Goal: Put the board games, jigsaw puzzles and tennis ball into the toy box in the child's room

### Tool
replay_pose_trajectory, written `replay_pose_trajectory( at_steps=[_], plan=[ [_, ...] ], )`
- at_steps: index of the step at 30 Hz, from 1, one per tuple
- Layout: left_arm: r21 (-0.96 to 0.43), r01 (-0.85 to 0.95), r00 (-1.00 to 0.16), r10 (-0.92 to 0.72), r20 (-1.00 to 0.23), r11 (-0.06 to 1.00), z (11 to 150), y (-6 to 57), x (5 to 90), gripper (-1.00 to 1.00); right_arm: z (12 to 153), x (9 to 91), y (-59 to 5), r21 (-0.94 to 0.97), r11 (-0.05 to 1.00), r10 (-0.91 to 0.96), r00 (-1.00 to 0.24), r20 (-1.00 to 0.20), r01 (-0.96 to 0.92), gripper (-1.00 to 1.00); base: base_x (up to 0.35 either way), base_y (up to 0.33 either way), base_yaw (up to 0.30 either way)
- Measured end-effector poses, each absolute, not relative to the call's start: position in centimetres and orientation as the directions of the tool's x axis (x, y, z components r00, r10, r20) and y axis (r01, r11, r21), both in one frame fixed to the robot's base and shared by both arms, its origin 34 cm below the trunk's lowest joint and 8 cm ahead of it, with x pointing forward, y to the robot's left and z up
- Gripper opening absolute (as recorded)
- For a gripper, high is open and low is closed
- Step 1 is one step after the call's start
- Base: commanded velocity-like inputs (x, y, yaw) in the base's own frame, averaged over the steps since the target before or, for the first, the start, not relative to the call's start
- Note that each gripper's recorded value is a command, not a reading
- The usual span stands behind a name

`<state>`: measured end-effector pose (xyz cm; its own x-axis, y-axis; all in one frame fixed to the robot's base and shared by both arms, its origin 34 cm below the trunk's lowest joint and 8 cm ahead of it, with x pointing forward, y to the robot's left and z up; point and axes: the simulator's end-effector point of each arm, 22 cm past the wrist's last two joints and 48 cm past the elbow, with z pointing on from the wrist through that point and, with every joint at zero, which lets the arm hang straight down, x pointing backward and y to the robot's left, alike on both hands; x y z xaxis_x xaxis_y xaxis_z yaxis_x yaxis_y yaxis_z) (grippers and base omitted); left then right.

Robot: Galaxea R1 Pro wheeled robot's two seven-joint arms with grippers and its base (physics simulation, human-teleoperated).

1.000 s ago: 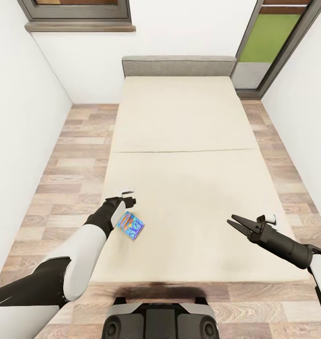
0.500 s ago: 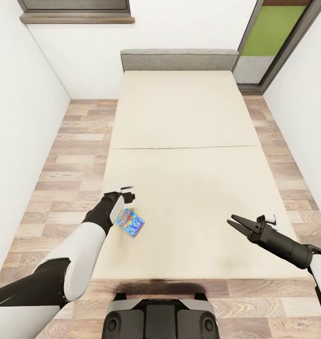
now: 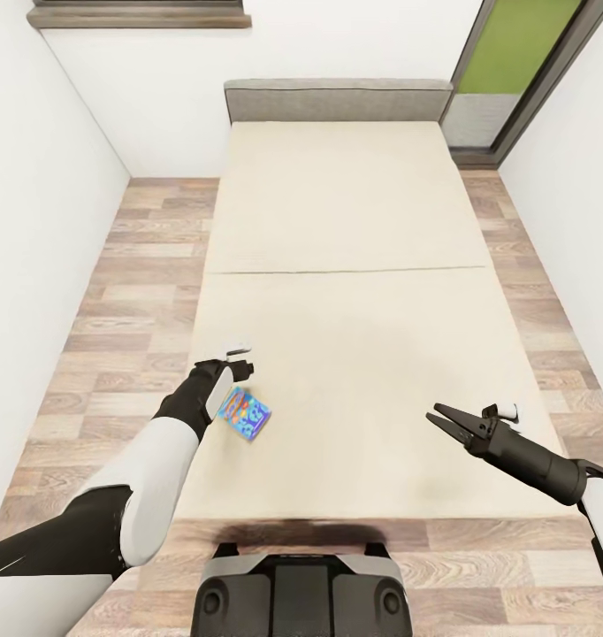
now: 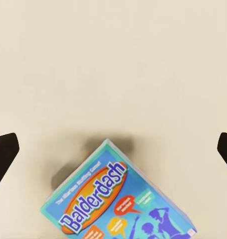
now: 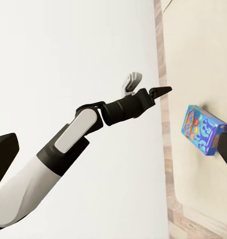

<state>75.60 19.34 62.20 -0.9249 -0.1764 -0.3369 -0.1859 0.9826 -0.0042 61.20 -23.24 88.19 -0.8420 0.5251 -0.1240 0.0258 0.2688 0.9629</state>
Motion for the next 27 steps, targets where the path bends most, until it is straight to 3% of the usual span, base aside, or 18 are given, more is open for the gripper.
replay_pose_trajectory(
  at_steps=[27],
  plan=[
    [0.004, -0.19, -0.926, -0.178, -0.333, 0.982, 60.3, 19.7, 75.3, 1.0, 86.0, 60.6, -23.3, 0.96, 0.27, 0.526, -0.846, -0.088, 0.069, 1.0, 0.0, 0.0, 0.0]
  ],
)
